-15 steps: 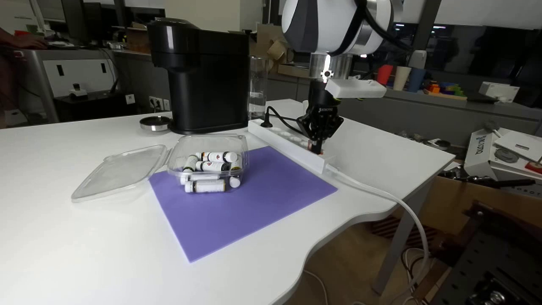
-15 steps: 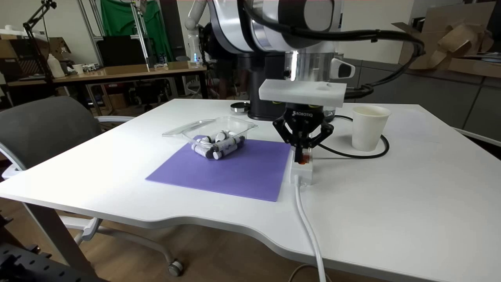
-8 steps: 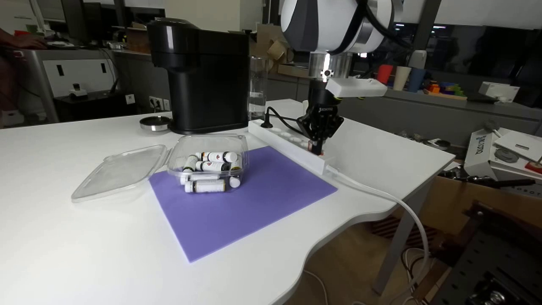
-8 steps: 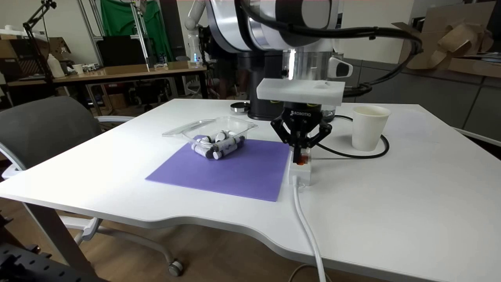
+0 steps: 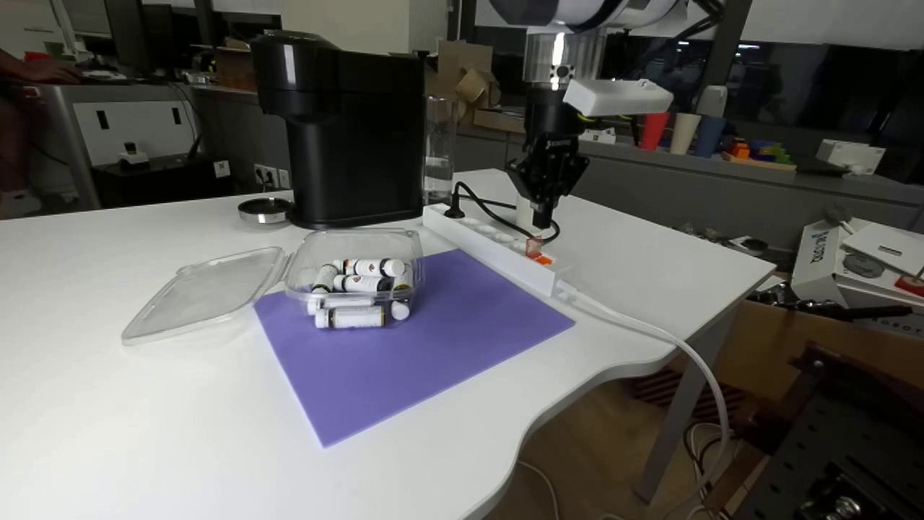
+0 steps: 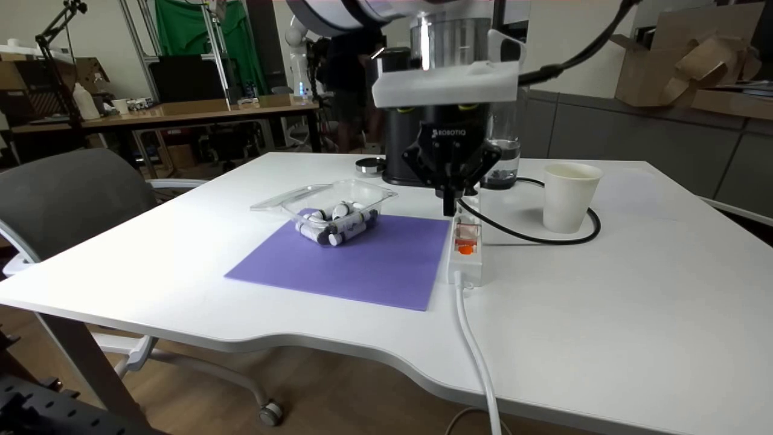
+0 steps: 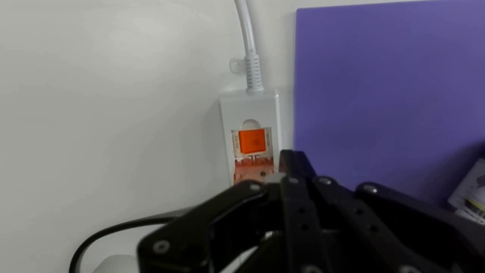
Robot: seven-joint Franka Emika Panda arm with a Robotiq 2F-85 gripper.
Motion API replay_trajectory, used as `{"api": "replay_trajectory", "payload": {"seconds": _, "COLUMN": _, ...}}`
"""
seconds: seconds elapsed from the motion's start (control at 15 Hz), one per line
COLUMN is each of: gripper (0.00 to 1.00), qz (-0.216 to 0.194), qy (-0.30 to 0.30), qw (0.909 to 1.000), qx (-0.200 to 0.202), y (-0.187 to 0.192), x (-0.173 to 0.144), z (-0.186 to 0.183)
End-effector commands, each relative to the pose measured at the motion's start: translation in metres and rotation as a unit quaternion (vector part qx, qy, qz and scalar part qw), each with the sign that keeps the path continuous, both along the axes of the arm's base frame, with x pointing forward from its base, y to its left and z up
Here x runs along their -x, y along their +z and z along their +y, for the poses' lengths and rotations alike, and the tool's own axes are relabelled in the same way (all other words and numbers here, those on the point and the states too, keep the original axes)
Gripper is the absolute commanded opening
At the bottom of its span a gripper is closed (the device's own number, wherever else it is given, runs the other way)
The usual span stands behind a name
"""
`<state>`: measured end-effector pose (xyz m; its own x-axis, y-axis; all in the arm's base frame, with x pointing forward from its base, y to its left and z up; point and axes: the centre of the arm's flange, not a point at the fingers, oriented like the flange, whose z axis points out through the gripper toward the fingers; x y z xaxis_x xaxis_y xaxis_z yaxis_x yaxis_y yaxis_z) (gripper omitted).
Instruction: Turn off the big switch on the adapter
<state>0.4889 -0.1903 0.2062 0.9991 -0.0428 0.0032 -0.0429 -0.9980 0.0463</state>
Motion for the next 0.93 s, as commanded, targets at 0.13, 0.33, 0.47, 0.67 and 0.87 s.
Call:
{"api": "replay_trajectory", "payload": {"seconds": 0.13, "gripper": 0.38, "qz": 0.003, "qy": 0.015, "qw": 0.9993, "qx": 0.033, "y": 0.059, "x": -0.001, "z": 0.014}}
{"api": "replay_trajectory", "payload": {"seconds": 0.33, "gripper": 0.58, "qz": 0.011, "qy": 0.020, "qw": 0.9991, "qx": 0.035, "y": 0.080, "x": -0.008, "z": 0.026}}
{"api": "replay_trajectory", "payload": {"seconds": 0.47, "gripper": 0.71, "qz": 0.016, "qy": 0.024, "qw": 0.9991, "qx": 0.031, "y": 0.092, "x": -0.009, "z": 0.035}}
{"api": "replay_trajectory", "payload": {"seconds": 0.67, "gripper": 0.91, "qz": 0.021, "qy": 0.024, "qw": 0.9991, "qx": 0.029, "y": 0.109, "x": -0.012, "z": 0.047}}
{"api": "replay_trajectory", "payload": {"seconds": 0.87, "gripper": 1.00, "qz": -0.001, "qy": 0.015, "qw": 0.9991, "qx": 0.039, "y": 0.121, "x": -0.015, "z": 0.055}}
